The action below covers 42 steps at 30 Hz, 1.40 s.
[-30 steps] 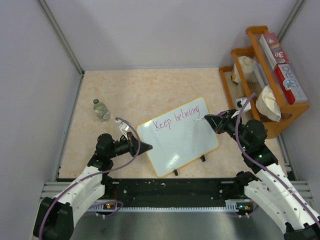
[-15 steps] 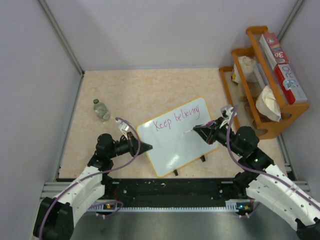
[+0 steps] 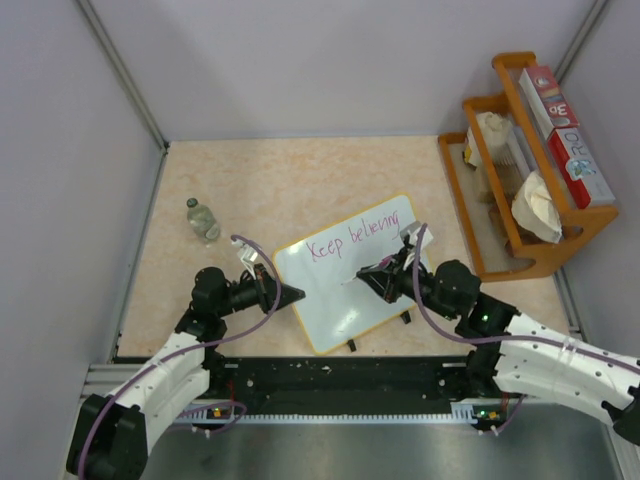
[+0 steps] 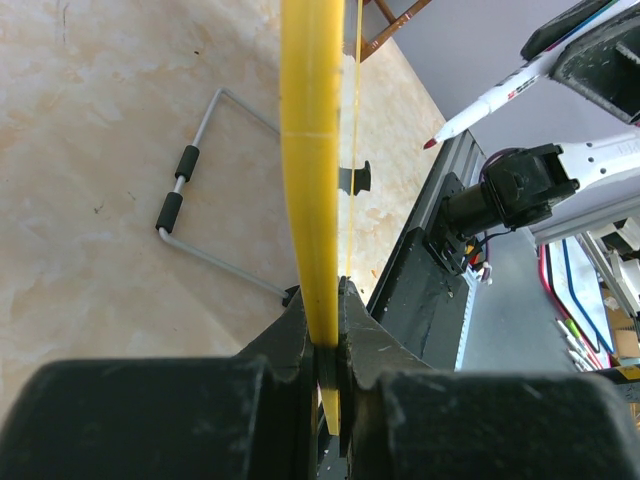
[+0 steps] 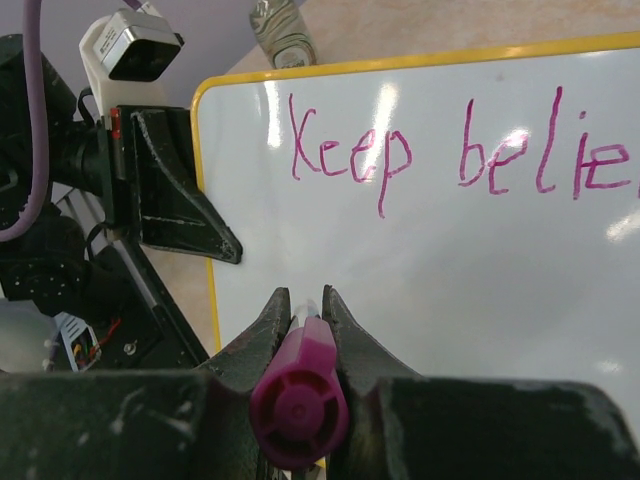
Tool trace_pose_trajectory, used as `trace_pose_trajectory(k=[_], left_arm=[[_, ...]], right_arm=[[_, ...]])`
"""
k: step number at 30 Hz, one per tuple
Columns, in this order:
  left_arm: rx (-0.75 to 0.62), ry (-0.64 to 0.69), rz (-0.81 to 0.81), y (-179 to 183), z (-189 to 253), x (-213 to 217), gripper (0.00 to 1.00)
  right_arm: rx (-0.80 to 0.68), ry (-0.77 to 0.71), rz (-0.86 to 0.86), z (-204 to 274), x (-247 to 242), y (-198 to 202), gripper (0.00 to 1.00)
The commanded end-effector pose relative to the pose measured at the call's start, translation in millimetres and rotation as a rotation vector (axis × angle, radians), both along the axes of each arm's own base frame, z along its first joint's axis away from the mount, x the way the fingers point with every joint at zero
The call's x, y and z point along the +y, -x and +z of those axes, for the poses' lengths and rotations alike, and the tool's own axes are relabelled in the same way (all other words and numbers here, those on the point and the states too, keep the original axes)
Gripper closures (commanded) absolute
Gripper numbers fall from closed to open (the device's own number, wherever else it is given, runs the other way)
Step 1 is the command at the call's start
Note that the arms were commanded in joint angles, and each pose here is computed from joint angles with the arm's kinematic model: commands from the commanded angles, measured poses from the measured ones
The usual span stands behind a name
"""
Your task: Write a sentence on the whiteboard
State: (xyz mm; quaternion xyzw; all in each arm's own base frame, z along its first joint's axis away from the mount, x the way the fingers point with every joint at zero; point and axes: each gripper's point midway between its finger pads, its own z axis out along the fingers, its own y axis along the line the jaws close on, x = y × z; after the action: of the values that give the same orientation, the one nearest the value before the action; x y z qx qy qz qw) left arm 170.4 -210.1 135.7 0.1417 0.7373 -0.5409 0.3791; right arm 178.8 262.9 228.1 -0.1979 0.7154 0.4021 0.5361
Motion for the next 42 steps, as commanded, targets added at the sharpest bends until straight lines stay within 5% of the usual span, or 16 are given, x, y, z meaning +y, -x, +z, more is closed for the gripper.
trace_pose_trajectory(k=[1, 42], left_arm=[[-0.034, -0.081, -0.063, 13, -27, 2, 1.00], [-0.038, -0.080, -0.062, 13, -26, 2, 1.00]], right_arm=[[-0.048, -0.057, -0.021, 21, 17, -3, 1.00], [0.007, -0.009, -0.032, 4, 59, -14, 1.00]])
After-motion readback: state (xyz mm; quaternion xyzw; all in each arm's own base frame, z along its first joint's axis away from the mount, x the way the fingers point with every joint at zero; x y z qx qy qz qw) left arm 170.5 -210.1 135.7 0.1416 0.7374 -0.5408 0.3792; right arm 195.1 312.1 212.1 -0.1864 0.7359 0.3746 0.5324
